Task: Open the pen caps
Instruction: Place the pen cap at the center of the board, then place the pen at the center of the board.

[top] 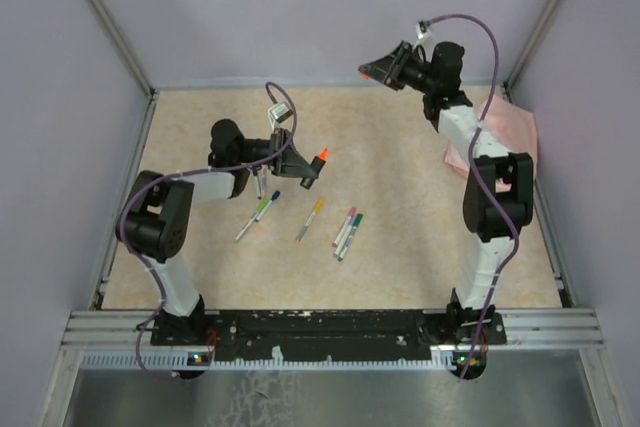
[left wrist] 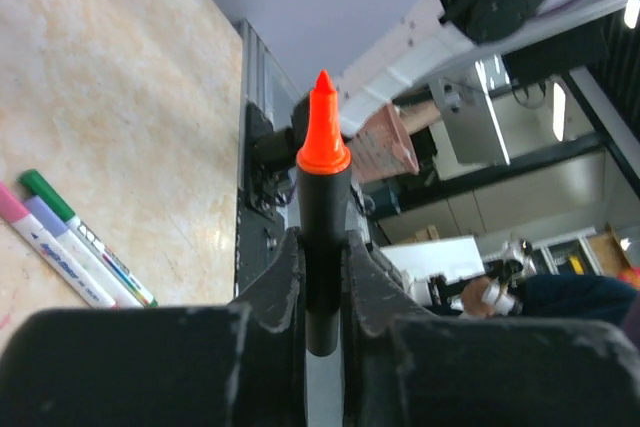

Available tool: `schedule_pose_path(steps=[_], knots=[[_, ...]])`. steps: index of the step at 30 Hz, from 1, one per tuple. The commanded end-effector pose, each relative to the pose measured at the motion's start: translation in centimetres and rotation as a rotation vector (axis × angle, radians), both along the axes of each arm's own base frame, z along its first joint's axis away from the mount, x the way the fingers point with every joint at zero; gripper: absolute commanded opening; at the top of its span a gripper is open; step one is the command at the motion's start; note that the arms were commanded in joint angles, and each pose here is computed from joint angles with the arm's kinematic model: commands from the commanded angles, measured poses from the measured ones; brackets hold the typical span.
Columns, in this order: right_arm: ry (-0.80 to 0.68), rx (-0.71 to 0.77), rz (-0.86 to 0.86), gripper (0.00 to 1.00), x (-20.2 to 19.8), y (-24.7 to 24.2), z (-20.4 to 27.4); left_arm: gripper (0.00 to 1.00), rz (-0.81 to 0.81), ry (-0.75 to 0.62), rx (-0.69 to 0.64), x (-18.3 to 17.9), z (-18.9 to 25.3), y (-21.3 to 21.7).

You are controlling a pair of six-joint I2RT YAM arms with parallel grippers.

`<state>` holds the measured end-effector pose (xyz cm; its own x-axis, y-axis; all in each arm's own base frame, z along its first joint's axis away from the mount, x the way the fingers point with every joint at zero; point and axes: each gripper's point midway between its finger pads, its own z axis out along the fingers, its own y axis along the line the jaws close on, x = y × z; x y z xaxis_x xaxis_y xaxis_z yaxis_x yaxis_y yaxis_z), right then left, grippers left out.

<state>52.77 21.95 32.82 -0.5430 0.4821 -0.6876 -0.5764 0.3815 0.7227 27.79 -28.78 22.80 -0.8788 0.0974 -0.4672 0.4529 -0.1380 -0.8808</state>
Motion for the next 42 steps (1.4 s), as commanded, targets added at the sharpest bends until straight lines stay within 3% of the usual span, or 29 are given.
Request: schedule_pose_path(steps=[1,4,8,15,24,33,42], knots=[[0.088,-0.200,-0.156,0.00,-1.2,-2.9,-3.3,0.00,0.168,-0.139,0.122,3.7,-0.2,-0.5],[0.183,-0.288,-0.210,0.00,-1.5,-4.1,-7.3,0.00,0.323,-0.228,0.378,7.4,-3.2,0.2],[0.260,-0.318,-0.210,0.00,-1.4,-4.0,-10.9,0.00,0.400,-0.219,0.508,9.9,-5.1,1.0],[0.336,-0.331,-0.121,0.00,-0.2,0.3,-15.0,0.00,0.432,-0.157,0.583,12.0,-7.1,1.1],[0.413,-0.319,-0.034,0.00,1.0,6.2,-19.3,0.00,0.397,-0.011,0.686,11.9,-12.7,1.4],[0.469,-0.338,-0.031,0.00,1.9,8.5,-22.9,0.00,0.387,0.032,0.791,13.3,-16.3,1.8],[0.501,-0.371,-0.025,0.02,1.8,9.2,-25.0,0.10,0.391,0.046,0.884,13.9,-18.6,3.0]])
